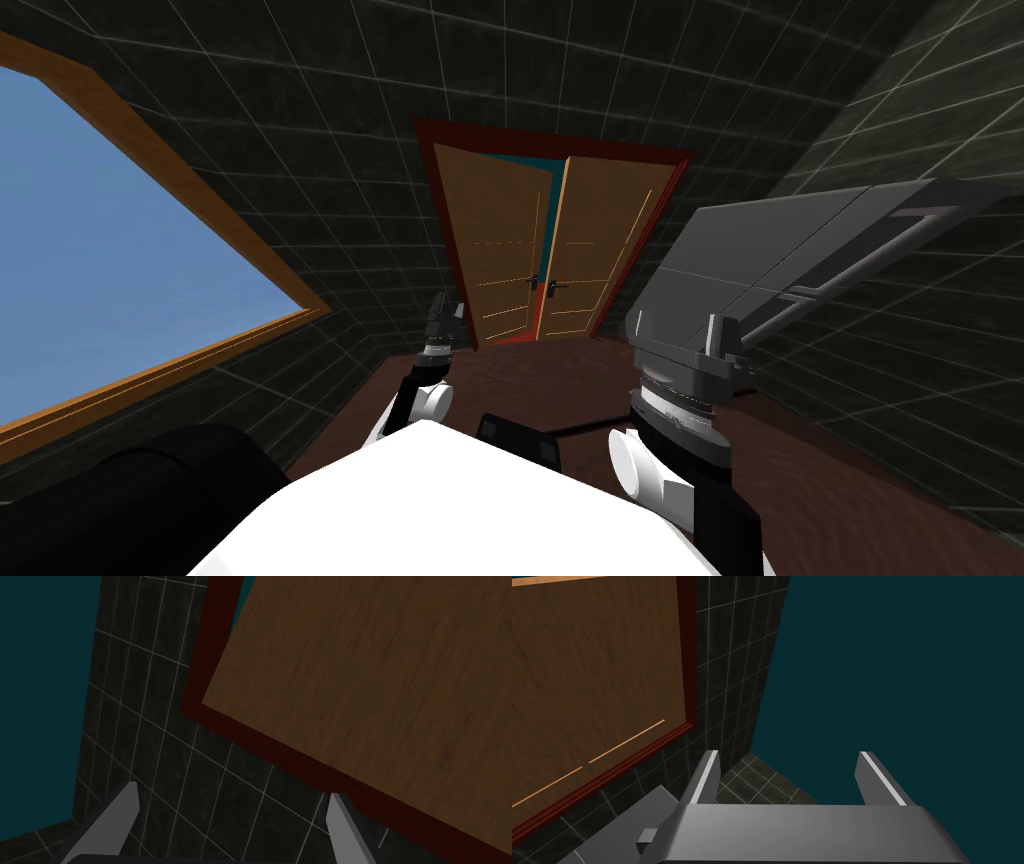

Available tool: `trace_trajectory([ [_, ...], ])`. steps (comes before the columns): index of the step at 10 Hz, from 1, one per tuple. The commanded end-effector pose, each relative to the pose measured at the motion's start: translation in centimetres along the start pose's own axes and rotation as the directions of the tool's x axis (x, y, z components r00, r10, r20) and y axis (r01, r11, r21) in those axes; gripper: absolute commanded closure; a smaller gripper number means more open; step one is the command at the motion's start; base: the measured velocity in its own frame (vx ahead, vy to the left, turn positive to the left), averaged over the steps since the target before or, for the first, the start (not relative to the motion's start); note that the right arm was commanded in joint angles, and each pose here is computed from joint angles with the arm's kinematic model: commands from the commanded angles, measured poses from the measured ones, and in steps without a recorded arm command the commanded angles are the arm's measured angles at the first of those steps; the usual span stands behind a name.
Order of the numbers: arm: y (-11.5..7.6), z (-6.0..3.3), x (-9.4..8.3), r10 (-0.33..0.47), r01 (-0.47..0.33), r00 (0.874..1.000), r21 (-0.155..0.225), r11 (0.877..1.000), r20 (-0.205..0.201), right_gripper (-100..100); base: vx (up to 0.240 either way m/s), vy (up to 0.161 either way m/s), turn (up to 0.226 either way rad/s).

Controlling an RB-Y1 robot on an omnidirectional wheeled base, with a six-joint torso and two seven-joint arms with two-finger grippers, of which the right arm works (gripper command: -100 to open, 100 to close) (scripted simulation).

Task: Push the door open

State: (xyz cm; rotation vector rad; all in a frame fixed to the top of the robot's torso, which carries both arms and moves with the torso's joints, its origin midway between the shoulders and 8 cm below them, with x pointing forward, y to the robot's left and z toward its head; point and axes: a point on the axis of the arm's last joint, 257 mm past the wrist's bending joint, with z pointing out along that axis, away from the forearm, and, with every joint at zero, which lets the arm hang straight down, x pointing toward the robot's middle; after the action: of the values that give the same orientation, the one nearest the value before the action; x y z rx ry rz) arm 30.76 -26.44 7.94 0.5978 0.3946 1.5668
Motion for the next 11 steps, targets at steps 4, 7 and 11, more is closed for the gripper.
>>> trace_trajectory([
  [4, -3.8, -0.43, 0.1, 0.014, -0.014, 1.000, 0.061, 0.998, -0.007, -100, 0.098, -0.041, 0.038],
  [7, -6.7, -0.83, 0.2, 0.024, -0.023, 1.000, 0.110, 0.994, -0.012, -100, 0.095, -0.053, 0.043],
  [11, -10.4, -1.38, 0.3, 0.034, -0.030, 0.999, 0.170, 0.985, -0.017, -100, 0.076, -0.060, 0.043],
])
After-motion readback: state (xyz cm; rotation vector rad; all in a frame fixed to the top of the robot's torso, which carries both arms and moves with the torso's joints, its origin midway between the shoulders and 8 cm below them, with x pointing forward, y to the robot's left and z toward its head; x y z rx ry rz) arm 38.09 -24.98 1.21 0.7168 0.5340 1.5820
